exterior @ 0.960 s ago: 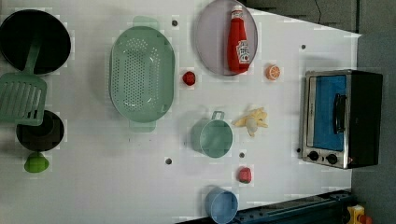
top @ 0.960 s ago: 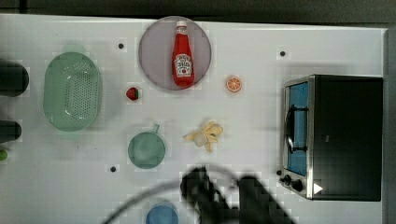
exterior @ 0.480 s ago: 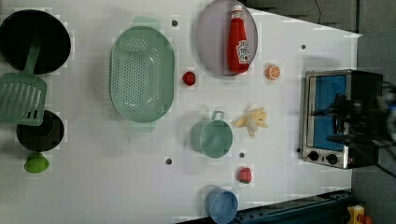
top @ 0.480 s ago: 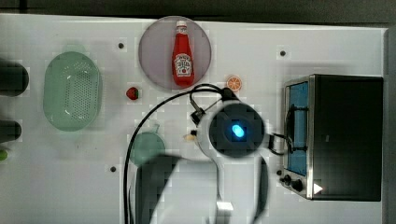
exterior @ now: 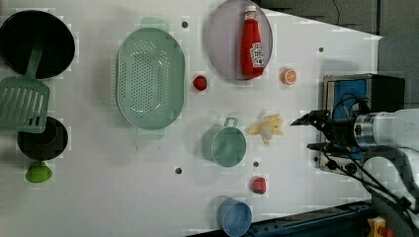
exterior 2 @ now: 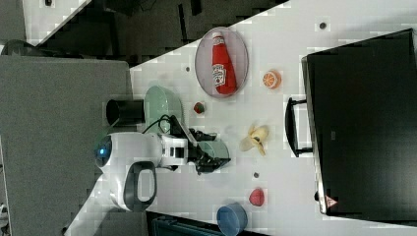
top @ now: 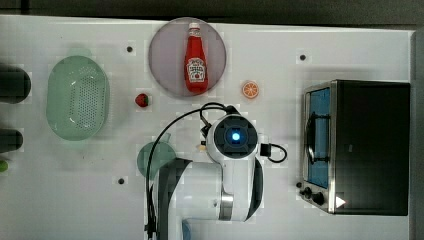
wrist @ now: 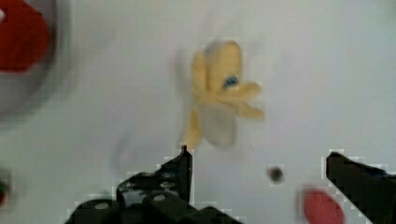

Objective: Pick banana from table and place on oven.

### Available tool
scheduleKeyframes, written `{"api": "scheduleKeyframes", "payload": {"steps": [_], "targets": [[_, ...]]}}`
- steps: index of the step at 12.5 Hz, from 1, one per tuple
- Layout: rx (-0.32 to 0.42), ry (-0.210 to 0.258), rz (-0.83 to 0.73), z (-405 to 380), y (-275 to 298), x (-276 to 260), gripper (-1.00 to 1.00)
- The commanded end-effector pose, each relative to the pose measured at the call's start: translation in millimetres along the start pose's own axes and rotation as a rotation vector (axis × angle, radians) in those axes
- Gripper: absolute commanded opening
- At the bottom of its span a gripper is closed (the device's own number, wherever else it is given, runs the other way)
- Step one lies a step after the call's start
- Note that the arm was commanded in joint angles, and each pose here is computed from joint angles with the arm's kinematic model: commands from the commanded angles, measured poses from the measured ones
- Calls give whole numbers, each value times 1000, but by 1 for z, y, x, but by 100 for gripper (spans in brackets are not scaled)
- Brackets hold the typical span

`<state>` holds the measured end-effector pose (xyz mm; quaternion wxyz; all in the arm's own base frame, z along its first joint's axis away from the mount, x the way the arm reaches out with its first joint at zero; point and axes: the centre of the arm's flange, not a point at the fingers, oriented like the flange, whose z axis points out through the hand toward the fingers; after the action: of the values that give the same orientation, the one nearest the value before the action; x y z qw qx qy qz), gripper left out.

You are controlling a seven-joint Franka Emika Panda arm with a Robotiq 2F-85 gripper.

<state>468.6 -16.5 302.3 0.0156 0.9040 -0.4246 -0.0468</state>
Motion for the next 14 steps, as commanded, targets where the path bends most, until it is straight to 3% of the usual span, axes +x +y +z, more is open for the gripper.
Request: {"api": "scheduleKeyframes", "payload": {"steps": [1, 9, 10, 14], "targets": [[38, 41, 68, 31, 3, 22, 100], [36, 59, 59, 134, -5, 25, 100], [37, 59, 55, 138, -6, 24, 93], [38, 58, 61, 138, -7, 23, -5]]}}
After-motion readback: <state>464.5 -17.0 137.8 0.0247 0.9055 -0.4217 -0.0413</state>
